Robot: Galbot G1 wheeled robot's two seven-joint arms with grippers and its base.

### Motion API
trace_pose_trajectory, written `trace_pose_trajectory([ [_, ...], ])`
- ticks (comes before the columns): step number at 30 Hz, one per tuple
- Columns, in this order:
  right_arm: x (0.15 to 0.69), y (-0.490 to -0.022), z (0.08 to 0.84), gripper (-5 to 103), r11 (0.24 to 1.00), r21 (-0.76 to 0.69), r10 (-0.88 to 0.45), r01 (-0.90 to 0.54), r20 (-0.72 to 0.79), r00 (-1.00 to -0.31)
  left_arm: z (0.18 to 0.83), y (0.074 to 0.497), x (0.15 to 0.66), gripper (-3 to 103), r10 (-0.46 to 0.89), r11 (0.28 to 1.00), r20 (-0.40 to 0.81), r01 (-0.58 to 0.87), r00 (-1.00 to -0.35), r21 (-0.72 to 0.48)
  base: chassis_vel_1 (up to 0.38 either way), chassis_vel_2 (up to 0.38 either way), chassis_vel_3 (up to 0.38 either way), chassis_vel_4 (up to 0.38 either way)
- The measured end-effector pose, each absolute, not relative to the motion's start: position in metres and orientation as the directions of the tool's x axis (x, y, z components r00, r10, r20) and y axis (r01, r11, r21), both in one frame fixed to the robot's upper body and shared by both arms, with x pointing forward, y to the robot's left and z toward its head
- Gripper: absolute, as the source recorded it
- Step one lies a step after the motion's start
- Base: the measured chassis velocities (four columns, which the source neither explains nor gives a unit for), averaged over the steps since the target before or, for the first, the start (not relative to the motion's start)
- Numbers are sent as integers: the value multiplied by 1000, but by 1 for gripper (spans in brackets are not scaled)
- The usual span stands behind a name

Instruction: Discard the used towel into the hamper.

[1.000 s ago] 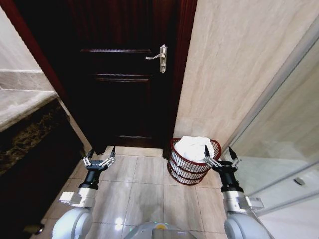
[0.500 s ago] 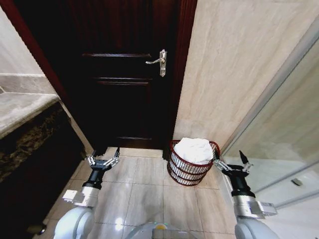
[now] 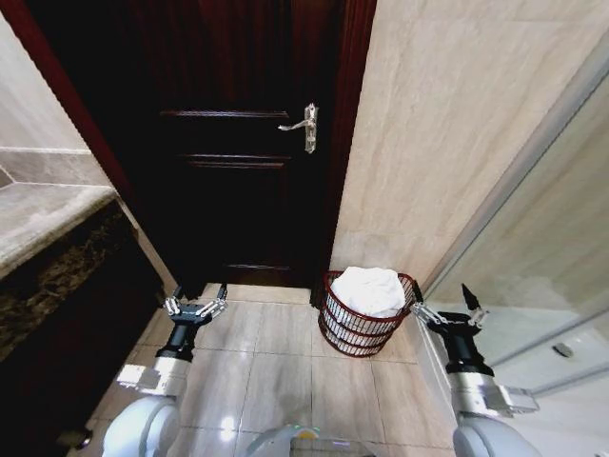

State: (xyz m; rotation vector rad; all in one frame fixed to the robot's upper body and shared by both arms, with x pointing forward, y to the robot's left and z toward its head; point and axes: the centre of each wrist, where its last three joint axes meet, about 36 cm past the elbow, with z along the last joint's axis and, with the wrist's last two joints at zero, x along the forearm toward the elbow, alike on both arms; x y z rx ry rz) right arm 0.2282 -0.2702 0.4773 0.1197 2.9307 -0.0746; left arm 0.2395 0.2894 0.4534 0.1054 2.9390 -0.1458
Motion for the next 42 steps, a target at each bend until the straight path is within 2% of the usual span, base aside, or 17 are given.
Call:
trace_pose_trajectory([
  [42,233,-278,483,100,995,-52,74,87,-209,-975,453,294,248,100,16,992,-200,42,-980,-122,0,0,0,0],
])
